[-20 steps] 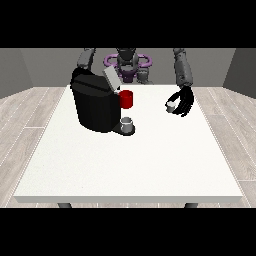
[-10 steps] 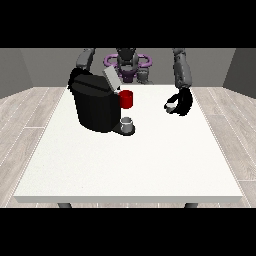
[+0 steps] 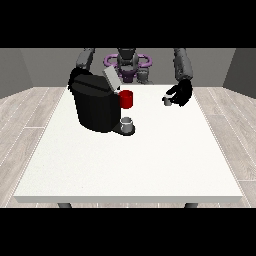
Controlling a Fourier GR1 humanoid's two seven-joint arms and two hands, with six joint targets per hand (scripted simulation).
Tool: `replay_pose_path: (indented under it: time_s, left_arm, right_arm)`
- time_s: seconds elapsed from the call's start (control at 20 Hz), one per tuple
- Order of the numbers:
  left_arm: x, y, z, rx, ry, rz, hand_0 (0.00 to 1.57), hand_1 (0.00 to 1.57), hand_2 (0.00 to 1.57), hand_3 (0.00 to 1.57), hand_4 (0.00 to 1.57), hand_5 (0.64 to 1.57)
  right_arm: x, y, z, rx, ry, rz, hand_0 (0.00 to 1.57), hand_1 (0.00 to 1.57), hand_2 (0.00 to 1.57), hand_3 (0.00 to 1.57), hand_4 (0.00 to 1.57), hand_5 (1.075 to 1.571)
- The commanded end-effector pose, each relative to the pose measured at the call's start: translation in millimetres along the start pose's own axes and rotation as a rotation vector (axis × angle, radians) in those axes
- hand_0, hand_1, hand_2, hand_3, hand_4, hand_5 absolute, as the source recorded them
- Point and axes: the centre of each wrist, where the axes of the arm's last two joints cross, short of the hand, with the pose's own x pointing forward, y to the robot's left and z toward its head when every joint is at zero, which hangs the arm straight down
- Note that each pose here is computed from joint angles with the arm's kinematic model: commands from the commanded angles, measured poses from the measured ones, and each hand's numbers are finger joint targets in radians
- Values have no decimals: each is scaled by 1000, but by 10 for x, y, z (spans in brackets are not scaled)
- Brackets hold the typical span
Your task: Insert the coffee pod into the coffee machine and close the lid
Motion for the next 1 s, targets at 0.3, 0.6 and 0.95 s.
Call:
replay_pose_path:
  time_s: [0.3, 0.6, 0.95]
  left_arm:
    - [522, 418, -334, -48, -116, 8, 1252, 1252, 1329, 1292, 573, 1571]
    - [720, 556, -465, -15, -75, -4, 1252, 1252, 1329, 1292, 573, 1571]
    - [1239, 1129, -666, 109, -131, 3, 1017, 1017, 1206, 1226, 503, 1571]
  right_arm:
    - [-162, 130, 36, 7, 34, -13, 0, 0, 0, 0, 497, 1571]
    - [11, 301, 40, 59, -10, 0, 0, 0, 0, 0, 489, 1571]
    - [176, 322, -100, 93, -65, 3, 0, 0, 0, 0, 492, 1571]
